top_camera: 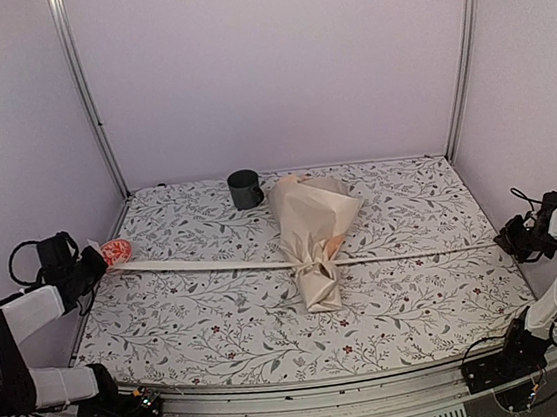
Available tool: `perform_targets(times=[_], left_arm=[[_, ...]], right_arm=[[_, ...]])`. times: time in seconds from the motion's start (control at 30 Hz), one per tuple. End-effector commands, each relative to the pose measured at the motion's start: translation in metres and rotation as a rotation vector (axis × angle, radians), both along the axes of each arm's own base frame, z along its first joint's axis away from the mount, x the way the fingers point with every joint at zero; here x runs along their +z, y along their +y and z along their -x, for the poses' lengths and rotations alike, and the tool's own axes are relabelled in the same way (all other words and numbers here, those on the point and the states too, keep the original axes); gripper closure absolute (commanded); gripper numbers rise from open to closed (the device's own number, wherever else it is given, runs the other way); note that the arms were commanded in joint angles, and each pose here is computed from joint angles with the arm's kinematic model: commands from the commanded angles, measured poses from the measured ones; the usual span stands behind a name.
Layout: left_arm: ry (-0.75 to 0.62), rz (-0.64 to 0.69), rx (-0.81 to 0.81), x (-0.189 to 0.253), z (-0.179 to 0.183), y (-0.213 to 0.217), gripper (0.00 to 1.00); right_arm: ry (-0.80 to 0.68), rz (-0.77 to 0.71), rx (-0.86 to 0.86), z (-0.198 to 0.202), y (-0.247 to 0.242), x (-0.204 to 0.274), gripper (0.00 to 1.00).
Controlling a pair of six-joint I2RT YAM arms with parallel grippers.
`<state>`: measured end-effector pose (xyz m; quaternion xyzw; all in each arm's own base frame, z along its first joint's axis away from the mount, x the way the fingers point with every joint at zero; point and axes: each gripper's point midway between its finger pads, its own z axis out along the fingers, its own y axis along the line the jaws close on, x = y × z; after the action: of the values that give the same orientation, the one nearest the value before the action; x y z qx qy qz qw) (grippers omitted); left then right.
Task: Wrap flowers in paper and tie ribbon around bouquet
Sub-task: Cross the half-tied ribbon over the folded bouquet.
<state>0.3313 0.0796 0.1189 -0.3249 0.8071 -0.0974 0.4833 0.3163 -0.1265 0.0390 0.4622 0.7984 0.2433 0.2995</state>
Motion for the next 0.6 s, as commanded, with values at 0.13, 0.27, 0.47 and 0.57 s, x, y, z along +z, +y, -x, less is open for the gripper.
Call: perform_targets(times=[0.13,0.27,0.47,0.57], left_arm=[[-0.017,-0.009,0.215,-0.001,0.019,0.052,1.00],[-0.016,-0.006,0.236,-0.002,0.022,0.056,1.00],[-0.065,0.021,0.139,0.009,0.009,0.033,1.00],[-0.109,-0.051,0.008,0.036,-0.013,-0.019,1.00]], right_arm=[[-0.027,0.086,-0.121,-0.001,-0.041,0.007,1.00],[-0.029,0.083,-0.124,-0.001,-0.042,0.007,1.00],[-0.078,0.065,-0.073,-0.009,-0.028,0.016,1.00],[-0.094,0.122,0.040,-0.031,0.010,0.028,1.00]])
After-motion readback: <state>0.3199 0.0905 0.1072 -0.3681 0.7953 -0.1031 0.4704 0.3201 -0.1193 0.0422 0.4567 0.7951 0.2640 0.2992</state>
